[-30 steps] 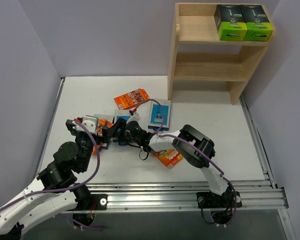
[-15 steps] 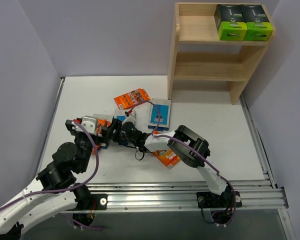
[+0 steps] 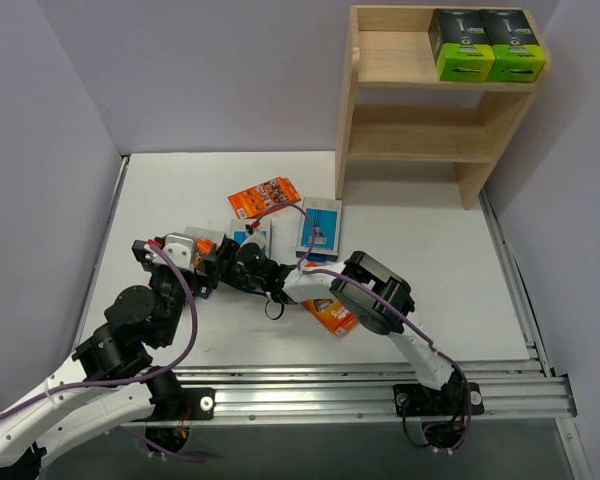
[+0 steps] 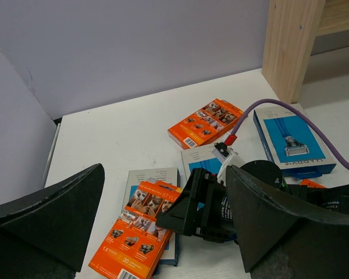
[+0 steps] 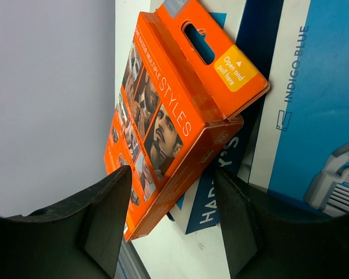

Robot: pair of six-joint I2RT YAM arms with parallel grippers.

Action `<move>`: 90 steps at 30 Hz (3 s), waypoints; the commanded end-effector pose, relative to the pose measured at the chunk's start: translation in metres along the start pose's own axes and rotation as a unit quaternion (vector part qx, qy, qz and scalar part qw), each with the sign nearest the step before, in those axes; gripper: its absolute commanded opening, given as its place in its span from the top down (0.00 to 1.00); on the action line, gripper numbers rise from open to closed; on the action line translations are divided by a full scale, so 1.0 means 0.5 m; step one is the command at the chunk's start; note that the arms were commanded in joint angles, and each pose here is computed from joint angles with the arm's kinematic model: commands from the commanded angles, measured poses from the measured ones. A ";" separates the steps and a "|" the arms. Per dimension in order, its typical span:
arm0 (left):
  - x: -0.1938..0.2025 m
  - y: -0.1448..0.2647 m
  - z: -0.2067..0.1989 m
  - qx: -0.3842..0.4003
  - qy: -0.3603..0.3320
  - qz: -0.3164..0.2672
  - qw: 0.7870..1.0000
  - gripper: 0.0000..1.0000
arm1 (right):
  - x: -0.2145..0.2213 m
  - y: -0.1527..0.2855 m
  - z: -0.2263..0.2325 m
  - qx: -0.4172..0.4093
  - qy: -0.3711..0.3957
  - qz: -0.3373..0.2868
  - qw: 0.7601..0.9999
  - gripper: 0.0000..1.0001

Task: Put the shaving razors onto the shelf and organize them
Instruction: Grab a shaving razor with the right arm, then pass the shaving razor from the right arm to the left

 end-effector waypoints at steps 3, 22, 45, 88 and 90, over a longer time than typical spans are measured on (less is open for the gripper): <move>-0.013 0.002 -0.001 0.004 0.011 -0.014 1.000 0.06 | 0.008 -0.016 -0.033 0.054 0.004 0.001 0.999 0.46; -0.001 -0.006 -0.014 0.011 -0.004 -0.003 1.000 0.06 | -0.049 -0.017 -0.020 0.011 -0.009 -0.044 0.999 0.78; 0.002 -0.011 -0.013 -0.004 -0.023 0.002 1.000 0.06 | -0.171 0.200 0.051 -0.122 0.062 -0.119 0.983 1.00; 0.068 -0.112 -0.169 0.442 0.194 0.215 0.849 0.06 | -0.213 0.719 -0.069 -0.278 0.205 -0.207 0.915 1.00; 0.067 -0.115 -0.168 0.436 0.189 0.216 0.853 0.06 | -0.212 0.725 -0.063 -0.293 0.214 -0.207 0.909 1.00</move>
Point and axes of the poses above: each gripper's point midway between its finger pads, its own y axis back along the fingers, its own z axis along the line the jaws close on, x = y × z, the point moved 10 cm from there along y, back along the fingers, and after that the axes turned 8 degrees about y, right-handed, at the moved point
